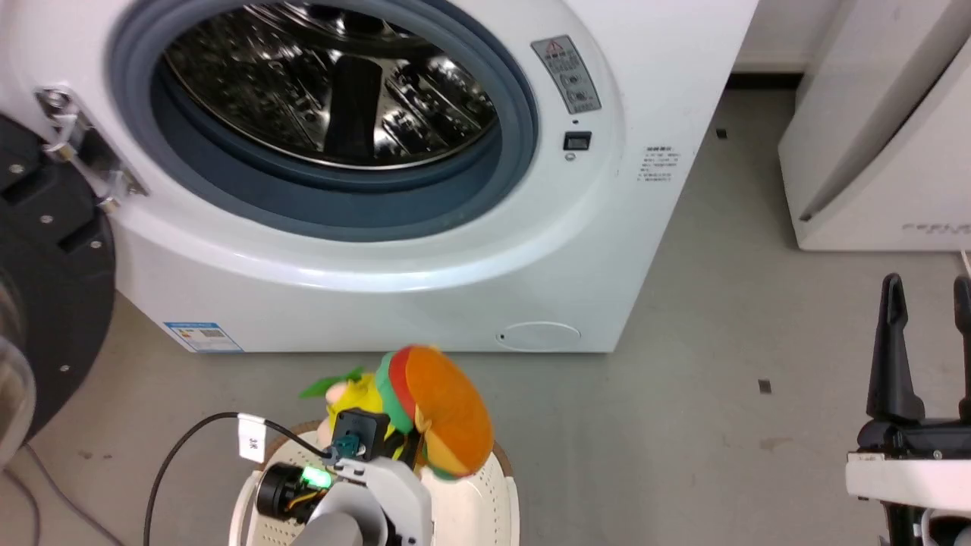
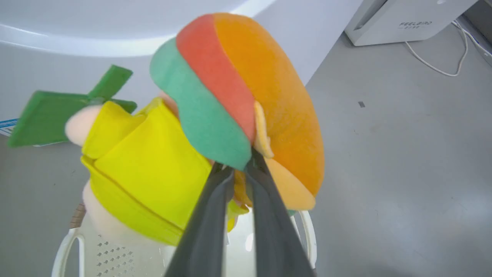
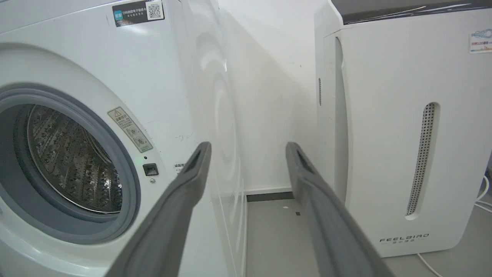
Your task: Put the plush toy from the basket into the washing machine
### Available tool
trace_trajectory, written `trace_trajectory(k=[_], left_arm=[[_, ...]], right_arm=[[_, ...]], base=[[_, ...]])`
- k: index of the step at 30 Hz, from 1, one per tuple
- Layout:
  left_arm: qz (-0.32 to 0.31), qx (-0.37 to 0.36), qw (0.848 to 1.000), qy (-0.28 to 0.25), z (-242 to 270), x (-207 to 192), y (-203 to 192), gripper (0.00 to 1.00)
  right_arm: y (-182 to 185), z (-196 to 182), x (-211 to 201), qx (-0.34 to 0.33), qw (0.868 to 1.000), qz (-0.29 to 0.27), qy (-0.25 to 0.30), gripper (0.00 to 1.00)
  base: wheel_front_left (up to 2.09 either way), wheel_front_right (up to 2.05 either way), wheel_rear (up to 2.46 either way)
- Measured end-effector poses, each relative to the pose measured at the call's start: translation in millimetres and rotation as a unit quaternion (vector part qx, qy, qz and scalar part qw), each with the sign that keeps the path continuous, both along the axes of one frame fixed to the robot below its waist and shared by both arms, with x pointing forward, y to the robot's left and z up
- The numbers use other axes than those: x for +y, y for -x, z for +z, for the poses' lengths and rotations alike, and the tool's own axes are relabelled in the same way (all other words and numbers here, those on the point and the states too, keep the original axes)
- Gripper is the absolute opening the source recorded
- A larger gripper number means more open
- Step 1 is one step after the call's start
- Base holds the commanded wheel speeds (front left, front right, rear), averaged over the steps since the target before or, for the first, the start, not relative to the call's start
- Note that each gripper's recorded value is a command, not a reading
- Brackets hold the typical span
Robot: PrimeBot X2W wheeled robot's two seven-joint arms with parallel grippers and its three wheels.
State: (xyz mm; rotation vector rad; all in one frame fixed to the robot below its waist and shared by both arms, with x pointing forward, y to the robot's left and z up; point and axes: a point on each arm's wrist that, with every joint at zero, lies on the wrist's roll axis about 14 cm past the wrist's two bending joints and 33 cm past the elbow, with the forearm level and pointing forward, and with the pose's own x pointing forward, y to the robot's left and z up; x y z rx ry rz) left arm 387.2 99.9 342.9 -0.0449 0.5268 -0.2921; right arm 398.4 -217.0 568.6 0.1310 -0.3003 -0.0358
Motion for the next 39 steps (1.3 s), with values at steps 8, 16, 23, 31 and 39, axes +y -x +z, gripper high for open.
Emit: trace_trajectory(k=[8,16,23,31,39], left_arm=[[0.037,-0.108,0.993,0.005,58,16,-25,0.0],[0.08,-0.194,0.978,0.003,106,36,-49,0.0],[0.103,-0.243,0.964,-0.004,132,48,-73,0.0],[0.109,-0.278,0.954,-0.003,148,45,-117,0.0],[0.12,-0.279,0.953,-0.014,138,53,-169,0.0]], right_arm=[[7,7,4,-0.009,1.0,0.005,-0.001,1.0],[9,4,0,-0.004,1.0,0.001,0.0,1.0],[1,-6,-4,0.009,1.0,-0.006,0.003,1.0],[-20,-15,-5,0.017,1.0,-0.007,0.005,1.0],[-40,-31,-8,0.031,0.999,-0.012,0.01,1.0]], base=[[0.0,0.0,0.0],[0.0,0.0,0.0],[0.0,0.0,0.0],[0.0,0.0,0.0],[0.0,0.0,0.0]])
